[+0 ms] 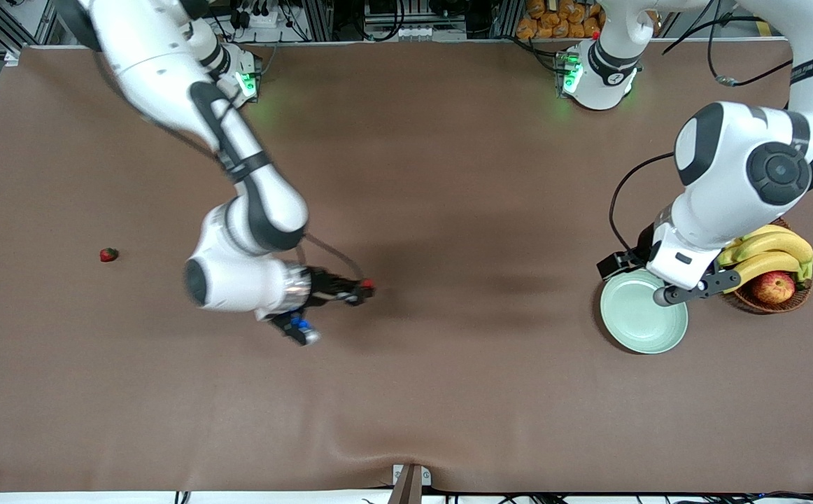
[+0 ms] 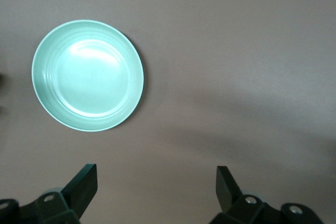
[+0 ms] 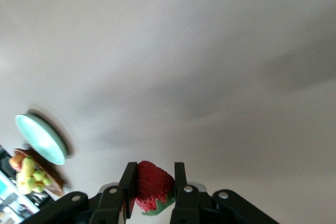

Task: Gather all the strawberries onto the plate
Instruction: 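Carry the strawberry to mid-table and release it with the right gripper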

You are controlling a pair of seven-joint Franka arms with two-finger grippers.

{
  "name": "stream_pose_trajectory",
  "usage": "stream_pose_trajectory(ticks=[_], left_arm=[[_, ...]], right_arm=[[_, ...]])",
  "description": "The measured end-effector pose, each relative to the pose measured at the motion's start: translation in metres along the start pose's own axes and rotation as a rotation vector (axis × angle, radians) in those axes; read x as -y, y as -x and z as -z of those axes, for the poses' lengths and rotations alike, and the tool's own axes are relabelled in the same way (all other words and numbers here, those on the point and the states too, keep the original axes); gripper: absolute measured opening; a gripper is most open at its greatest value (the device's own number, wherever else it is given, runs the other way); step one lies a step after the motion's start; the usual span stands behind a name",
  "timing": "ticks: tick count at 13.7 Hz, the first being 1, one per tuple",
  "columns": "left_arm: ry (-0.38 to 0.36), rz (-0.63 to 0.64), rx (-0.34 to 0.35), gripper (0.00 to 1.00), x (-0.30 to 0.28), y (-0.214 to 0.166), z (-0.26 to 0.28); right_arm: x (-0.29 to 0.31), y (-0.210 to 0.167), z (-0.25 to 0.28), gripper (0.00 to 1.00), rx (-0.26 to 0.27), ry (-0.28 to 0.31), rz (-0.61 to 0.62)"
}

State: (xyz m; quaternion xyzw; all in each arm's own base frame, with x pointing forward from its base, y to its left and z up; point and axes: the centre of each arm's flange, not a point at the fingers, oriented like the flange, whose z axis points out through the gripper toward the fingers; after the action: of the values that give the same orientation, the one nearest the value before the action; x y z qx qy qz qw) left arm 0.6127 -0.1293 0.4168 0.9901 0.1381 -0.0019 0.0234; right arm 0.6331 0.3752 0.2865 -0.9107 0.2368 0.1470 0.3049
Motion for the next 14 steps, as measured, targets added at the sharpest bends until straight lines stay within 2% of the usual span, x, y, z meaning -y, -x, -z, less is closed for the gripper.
stream_pose_trajectory(ticks=[4,9,11,14], left_arm=[[-0.011,0.081,0.029,1.0,0.002,-0.005,-0.025],[-0.012,0.111,0.031,1.0,0.0,-0.005,-0.028],[-0.012,0.113,0.03,1.0,0.001,-0.005,-0.03],[-0.013,0.114,0.031,1.0,0.002,-0.003,-0.038]], right_arm=[[0.036,0.073,-0.075,0.33,-0.076,-0.042,-0.057],[0.021,0.131,-0.181,0.33,-0.151,-0.041,-0.097],[0.011,0.15,-0.212,0.33,-0.165,-0.032,-0.09],[0.013,0.176,-0.228,0.33,-0.166,-0.041,-0.116]])
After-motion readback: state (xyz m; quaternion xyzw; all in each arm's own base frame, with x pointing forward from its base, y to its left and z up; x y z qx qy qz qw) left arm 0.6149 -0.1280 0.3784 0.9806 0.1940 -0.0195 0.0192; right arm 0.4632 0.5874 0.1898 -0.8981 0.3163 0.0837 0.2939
